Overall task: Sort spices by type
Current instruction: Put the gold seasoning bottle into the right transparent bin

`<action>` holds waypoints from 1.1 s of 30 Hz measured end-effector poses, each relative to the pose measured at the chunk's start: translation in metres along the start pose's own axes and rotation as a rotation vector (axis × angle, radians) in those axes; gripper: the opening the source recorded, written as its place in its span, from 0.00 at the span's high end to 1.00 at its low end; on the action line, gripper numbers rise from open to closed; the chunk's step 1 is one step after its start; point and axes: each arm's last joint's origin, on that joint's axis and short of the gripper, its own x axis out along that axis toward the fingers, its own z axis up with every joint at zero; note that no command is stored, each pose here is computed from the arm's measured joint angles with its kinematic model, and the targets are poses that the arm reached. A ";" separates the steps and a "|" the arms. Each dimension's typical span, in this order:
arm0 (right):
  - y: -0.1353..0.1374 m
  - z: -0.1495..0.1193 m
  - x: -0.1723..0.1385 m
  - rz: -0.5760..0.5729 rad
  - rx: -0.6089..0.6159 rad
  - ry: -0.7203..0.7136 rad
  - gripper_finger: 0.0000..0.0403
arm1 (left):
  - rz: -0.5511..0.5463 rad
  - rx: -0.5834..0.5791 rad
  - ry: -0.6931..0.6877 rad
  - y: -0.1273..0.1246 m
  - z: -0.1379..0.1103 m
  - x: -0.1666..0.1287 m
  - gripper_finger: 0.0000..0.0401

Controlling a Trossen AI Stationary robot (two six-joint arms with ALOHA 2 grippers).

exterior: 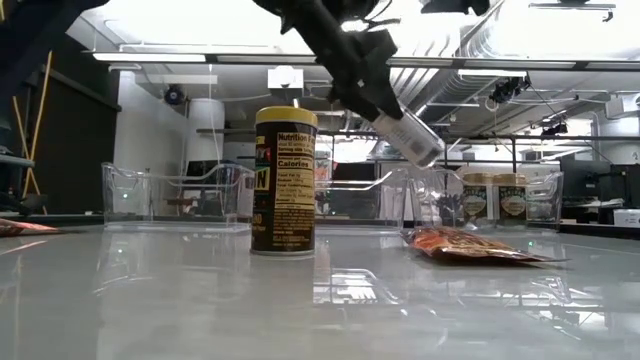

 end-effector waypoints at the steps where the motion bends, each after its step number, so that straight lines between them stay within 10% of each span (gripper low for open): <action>1: -0.001 -0.001 -0.002 0.023 -0.012 0.023 0.05 | -0.024 0.009 0.014 -0.005 -0.001 -0.001 0.41; 12: -0.018 -0.057 -0.033 -0.069 0.027 0.615 0.10 | -0.044 0.116 0.014 -0.027 -0.001 -0.004 0.41; 25: -0.019 -0.143 -0.053 -0.250 0.085 0.857 0.94 | -0.128 0.134 0.130 -0.042 -0.023 0.036 0.38; 33: -0.020 -0.177 -0.045 -0.174 0.252 0.797 0.99 | -0.155 0.156 0.189 -0.066 -0.040 0.061 0.38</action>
